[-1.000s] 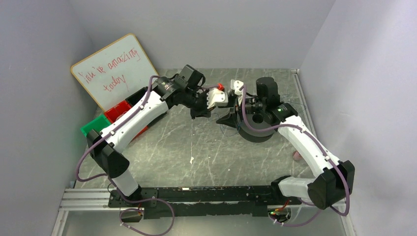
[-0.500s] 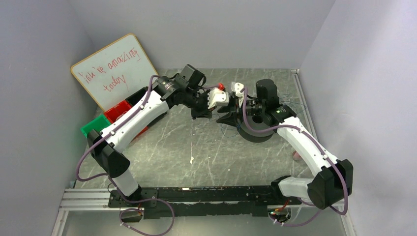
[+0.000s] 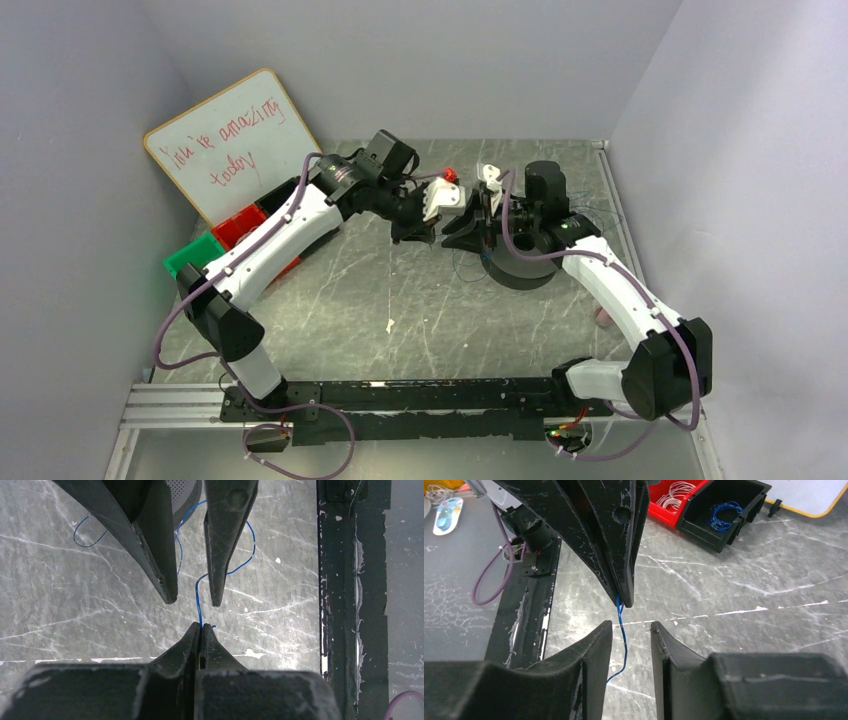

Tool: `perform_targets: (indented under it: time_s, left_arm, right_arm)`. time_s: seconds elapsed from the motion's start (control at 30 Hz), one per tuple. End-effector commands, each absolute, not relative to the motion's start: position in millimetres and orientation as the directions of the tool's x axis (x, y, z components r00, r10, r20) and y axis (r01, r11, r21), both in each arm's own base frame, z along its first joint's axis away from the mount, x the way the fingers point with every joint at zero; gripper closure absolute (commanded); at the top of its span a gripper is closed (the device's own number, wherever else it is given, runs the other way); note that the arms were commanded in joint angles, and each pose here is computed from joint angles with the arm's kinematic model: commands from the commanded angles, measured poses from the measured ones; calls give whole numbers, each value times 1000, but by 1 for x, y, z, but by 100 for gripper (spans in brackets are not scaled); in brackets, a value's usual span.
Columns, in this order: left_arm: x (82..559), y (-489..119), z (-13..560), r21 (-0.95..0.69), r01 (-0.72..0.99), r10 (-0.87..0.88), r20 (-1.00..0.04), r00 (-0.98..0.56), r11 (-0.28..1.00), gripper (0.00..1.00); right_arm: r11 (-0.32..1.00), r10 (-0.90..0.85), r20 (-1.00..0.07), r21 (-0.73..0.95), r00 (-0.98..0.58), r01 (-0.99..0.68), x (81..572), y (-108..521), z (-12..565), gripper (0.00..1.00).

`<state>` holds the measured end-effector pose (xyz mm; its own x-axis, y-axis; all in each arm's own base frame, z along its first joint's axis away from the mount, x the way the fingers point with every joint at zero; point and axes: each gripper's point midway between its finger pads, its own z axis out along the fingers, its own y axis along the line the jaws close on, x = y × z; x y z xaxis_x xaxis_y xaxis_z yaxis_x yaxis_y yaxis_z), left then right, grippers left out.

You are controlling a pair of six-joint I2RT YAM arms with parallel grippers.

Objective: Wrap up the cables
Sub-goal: Pick up the cable reel from the center of the board.

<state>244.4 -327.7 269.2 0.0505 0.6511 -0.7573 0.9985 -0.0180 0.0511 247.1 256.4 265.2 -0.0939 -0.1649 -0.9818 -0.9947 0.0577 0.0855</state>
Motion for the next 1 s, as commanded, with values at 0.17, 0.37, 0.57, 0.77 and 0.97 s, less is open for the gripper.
perform_targets:
  time_s: [0.17,0.37,0.57,0.77,0.97]
  left_arm:
    - [235,-333,295,62,997,596,-800,74,-41,97]
    - [256,-328,300,132,990,610,-790,68,60,46]
    - [305,-310,318,145,952,532,-847,-22,270,6]
    - [353,-308,297,79,895,468,-870,-153,439,6]
    - [375,-347,249,-137,885,425,-838,-343,444,6]
  right_arm:
    - [5,-128,-990,59,-59,-998,243,260,276,100]
    - [152,-102,-994,24,-40,-988,268,245,291,100]
    - [465,-111,-994,-52,0,-884,325,213,316,100]
    - [844,-89,-994,-105,55,-526,416,129,373,100]
    - [990,-121,-978,-130,168,-46,464,17,466,100]
